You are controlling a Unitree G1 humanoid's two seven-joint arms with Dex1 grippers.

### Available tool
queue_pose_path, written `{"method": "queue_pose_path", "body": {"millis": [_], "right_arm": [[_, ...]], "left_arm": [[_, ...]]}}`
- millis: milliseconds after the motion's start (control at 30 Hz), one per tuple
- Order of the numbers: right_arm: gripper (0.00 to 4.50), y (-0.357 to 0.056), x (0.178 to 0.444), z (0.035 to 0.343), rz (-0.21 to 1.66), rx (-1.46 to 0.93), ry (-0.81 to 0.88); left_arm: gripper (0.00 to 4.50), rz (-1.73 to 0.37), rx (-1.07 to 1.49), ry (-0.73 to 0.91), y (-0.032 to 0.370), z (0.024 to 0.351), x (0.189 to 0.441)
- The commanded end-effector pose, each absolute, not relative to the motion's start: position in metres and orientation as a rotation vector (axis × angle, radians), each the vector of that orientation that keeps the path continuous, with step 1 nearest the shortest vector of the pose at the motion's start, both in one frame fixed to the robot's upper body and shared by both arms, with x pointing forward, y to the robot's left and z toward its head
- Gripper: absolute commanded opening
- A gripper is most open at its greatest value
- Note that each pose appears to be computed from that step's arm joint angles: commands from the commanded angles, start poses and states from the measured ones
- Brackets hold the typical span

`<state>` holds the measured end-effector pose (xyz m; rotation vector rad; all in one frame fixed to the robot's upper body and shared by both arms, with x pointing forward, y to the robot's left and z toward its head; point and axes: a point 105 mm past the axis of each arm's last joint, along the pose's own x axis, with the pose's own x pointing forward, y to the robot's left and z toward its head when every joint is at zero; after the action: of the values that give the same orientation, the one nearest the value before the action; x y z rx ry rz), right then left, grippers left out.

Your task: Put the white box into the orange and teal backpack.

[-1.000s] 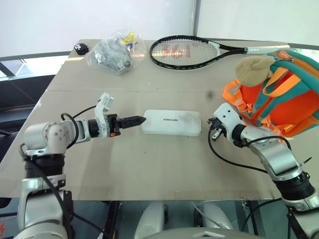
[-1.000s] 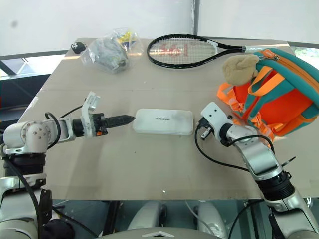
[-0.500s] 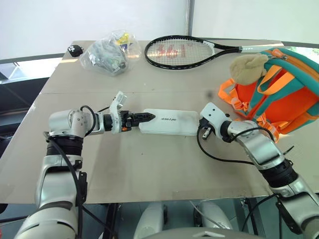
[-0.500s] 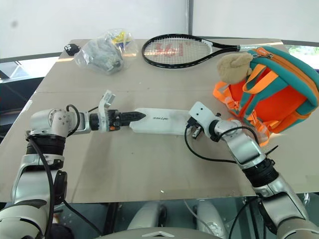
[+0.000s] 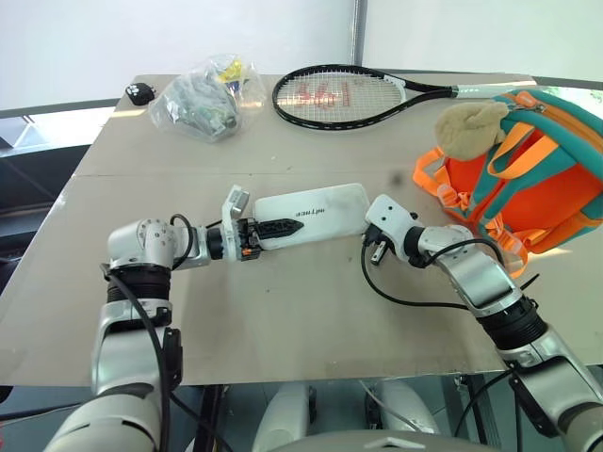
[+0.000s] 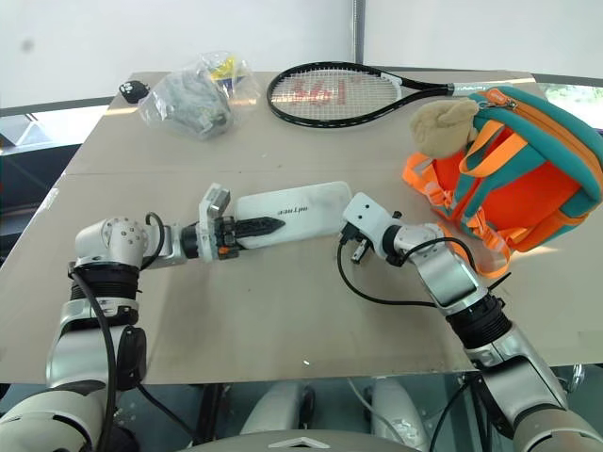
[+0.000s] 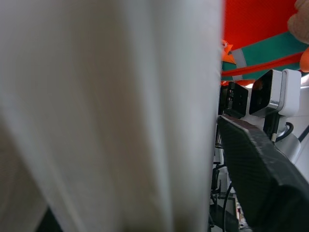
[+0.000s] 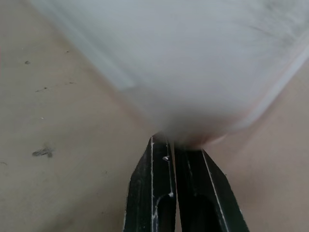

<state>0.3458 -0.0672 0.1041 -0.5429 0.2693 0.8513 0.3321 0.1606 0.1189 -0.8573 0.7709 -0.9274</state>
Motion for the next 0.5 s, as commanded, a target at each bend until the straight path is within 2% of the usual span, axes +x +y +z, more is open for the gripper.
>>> {"method": "queue_pose_path", "body": {"millis": [33, 233, 300, 367, 400, 500], "right_arm": [[0.0, -0.075, 0.342, 0.133, 0.828, -0.522, 0.152], [0.0, -0.107, 0.318, 0.161, 0.74, -0.425, 0.085], [0.0, -0.124, 0.296, 0.178, 0.722, -0.333, 0.063], [0.99, -0.136, 0.268, 0.191, 0.73, -0.283, 0.047], [1.25, -0.14, 0.254, 0.199, 0.736, -0.25, 0.022], [2.66, -0.155, 0.224, 0.211, 0.727, -0.188, 0.025]], "left_arm": [[1.16, -0.952, -0.857, 0.71, 0.164, 0.131, 0.329], [1.13, -1.017, -0.805, 0.565, 0.16, 0.152, 0.323], [1.13, -1.029, -0.789, 0.526, 0.158, 0.159, 0.321], [1.13, -1.043, -0.758, 0.496, 0.155, 0.162, 0.318], [1.13, -1.052, -0.735, 0.479, 0.154, 0.164, 0.316], [1.13, -1.082, -0.718, 0.431, 0.153, 0.171, 0.313]]}}
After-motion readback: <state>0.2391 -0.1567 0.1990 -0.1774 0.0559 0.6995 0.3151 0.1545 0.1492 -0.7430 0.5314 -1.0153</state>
